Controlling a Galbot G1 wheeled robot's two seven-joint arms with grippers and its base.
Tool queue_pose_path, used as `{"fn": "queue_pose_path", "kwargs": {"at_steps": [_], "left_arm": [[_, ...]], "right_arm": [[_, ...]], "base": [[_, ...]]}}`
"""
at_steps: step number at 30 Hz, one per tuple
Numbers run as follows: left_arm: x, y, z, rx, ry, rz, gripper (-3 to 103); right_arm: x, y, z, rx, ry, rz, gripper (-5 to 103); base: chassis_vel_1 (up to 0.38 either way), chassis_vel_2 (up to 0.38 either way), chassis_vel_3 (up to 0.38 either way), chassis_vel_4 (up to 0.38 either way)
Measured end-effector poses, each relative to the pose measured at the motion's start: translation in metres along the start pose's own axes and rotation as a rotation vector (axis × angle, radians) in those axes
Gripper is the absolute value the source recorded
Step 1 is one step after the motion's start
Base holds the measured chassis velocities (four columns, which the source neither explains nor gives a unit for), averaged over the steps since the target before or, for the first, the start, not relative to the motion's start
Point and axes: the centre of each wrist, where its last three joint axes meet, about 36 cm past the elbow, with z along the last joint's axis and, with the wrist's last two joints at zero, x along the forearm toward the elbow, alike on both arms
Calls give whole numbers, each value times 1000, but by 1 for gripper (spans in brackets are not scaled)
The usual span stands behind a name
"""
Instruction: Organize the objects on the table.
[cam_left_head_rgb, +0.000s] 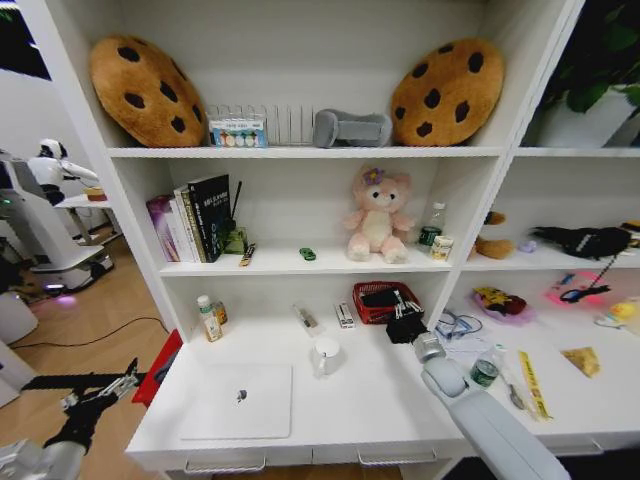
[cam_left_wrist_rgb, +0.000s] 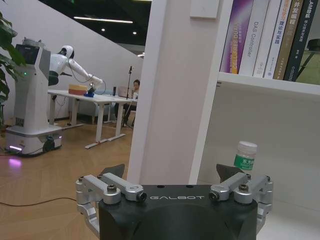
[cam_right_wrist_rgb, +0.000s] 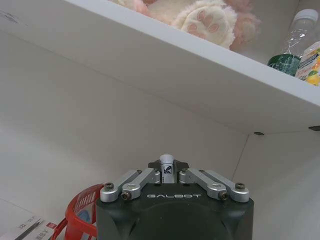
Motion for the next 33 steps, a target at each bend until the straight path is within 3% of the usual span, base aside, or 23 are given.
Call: {"fn": "queue_pose_path", "kwargs": {"at_steps": [12, 15, 17, 26, 28, 33], "left_arm": [[0, 0, 0, 0, 0, 0, 100], [0, 0, 0, 0, 0, 0, 100], [0, 0, 0, 0, 0, 0, 100], [0, 0, 0, 0, 0, 0, 100], [0, 0, 0, 0, 0, 0, 100], [0, 0, 0, 0, 0, 0, 100]], "right_arm": [[-10, 3, 16, -16, 23, 14, 9], [-7, 4, 20, -20, 29, 13, 14], [-4, 4, 22, -26, 35, 15, 25], [11, 1, 12, -62, 55, 27, 52], [24, 2, -1, -100, 58, 31, 68], [43, 8, -29, -156, 38, 28, 79]], "base": [[0, 0, 0, 0], [0, 0, 0, 0], [0, 0, 0, 0], [0, 0, 0, 0], [0, 0, 0, 0], [0, 0, 0, 0]]}}
